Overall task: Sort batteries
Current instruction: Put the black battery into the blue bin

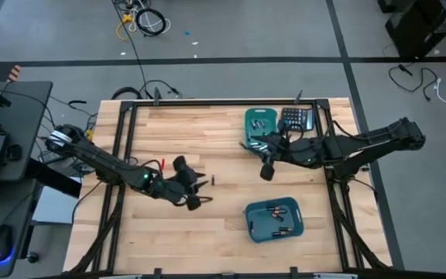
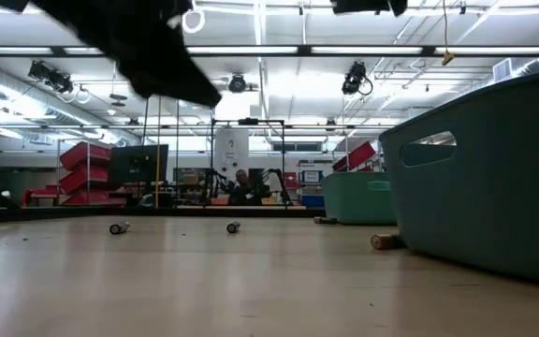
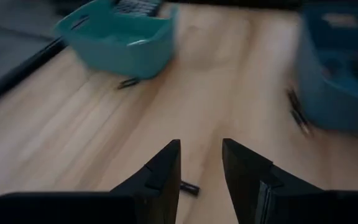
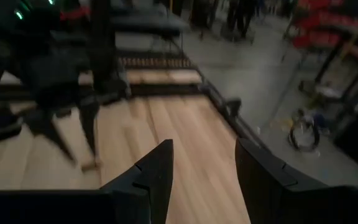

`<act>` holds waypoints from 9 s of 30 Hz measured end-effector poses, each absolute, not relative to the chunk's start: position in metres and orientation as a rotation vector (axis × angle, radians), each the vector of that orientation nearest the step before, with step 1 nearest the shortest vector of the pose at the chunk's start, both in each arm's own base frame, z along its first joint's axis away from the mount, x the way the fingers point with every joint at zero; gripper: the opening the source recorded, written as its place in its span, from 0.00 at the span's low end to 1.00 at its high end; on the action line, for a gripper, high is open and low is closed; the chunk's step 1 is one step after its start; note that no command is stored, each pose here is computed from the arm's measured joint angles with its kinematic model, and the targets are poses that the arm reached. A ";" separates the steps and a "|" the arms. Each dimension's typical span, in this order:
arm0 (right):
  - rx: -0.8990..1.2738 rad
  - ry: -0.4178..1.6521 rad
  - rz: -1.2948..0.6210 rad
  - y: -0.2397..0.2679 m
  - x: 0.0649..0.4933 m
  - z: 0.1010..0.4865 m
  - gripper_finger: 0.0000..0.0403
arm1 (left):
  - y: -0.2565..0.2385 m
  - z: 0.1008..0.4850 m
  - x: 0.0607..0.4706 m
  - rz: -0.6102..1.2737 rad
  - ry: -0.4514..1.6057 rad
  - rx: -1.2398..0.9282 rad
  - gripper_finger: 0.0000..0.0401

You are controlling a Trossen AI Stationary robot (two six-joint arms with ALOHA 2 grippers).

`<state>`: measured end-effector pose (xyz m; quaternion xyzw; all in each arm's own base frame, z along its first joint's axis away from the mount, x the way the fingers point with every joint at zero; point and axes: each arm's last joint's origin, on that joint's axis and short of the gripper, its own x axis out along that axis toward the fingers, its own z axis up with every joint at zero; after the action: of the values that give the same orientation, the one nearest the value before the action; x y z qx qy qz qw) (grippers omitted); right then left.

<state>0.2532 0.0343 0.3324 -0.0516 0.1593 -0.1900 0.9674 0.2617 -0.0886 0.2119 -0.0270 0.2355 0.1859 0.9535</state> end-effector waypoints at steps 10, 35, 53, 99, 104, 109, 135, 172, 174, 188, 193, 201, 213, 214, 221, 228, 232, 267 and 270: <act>-0.122 0.482 -0.705 0.011 0.228 0.326 0.39 | -0.090 0.153 0.261 0.450 0.531 -0.006 0.30; -0.086 0.555 -0.889 -0.027 0.218 0.322 0.39 | -0.083 0.103 0.292 0.550 0.517 -0.080 0.30; -0.080 0.571 -0.837 -0.026 0.219 0.321 0.39 | -0.077 0.098 0.293 0.516 0.570 -0.198 0.35; -0.077 0.582 -0.807 -0.025 0.220 0.320 0.39 | -0.067 0.093 0.292 0.605 0.567 -0.310 0.45; -0.079 0.582 -0.806 -0.025 0.220 0.320 0.39 | -0.067 0.084 0.294 0.634 0.554 -0.302 0.40; -0.080 0.583 -0.806 -0.025 0.220 0.320 0.39 | -0.068 0.083 0.294 0.643 0.545 -0.260 0.39; -0.082 0.589 -0.805 -0.025 0.219 0.320 0.39 | -0.066 0.080 0.291 0.683 0.561 -0.209 0.08; -0.096 0.609 -0.803 -0.025 0.218 0.319 0.39 | -0.060 0.080 0.303 0.784 0.296 -0.554 0.49; -0.096 0.609 -0.803 -0.025 0.218 0.319 0.39 | -0.058 0.078 0.304 0.813 0.296 -0.556 0.49; -0.097 0.613 -0.803 -0.025 0.218 0.318 0.39 | -0.054 0.071 0.298 0.842 0.416 -0.423 0.49; -0.097 0.613 -0.803 -0.025 0.218 0.318 0.39 | -0.054 0.071 0.298 0.799 0.476 -0.271 0.49; -0.098 0.613 -0.803 -0.025 0.218 0.318 0.39 | -0.053 0.071 0.298 0.743 0.556 -0.074 0.48; -0.098 0.615 -0.803 -0.025 0.218 0.318 0.39 | -0.051 0.069 0.295 0.786 0.525 -0.168 0.26; -0.098 0.615 -0.803 -0.025 0.218 0.318 0.39 | -0.051 0.069 0.295 0.789 0.524 -0.175 0.24; -0.102 0.624 -0.803 -0.025 0.217 0.318 0.39 | -0.049 0.066 0.291 0.828 0.531 -0.203 0.08; -0.102 0.625 -0.803 -0.025 0.217 0.317 0.39 | -0.049 0.065 0.289 0.837 0.558 -0.149 0.04; -0.102 0.625 -0.803 -0.025 0.217 0.317 0.39 | -0.049 0.066 0.290 0.823 0.557 -0.130 0.04; -0.159 0.481 -0.166 -0.009 0.239 0.264 0.39 | -0.063 0.139 0.321 0.512 0.145 0.022 0.03; -0.192 0.375 -0.015 -0.004 0.241 0.257 0.39 | -0.066 0.158 0.323 0.399 0.002 0.102 0.03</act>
<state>0.2409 -0.0044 0.2575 -0.0953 0.1862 -0.0076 0.9778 0.3235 -0.0662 0.1582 0.0506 0.0009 0.1983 0.9788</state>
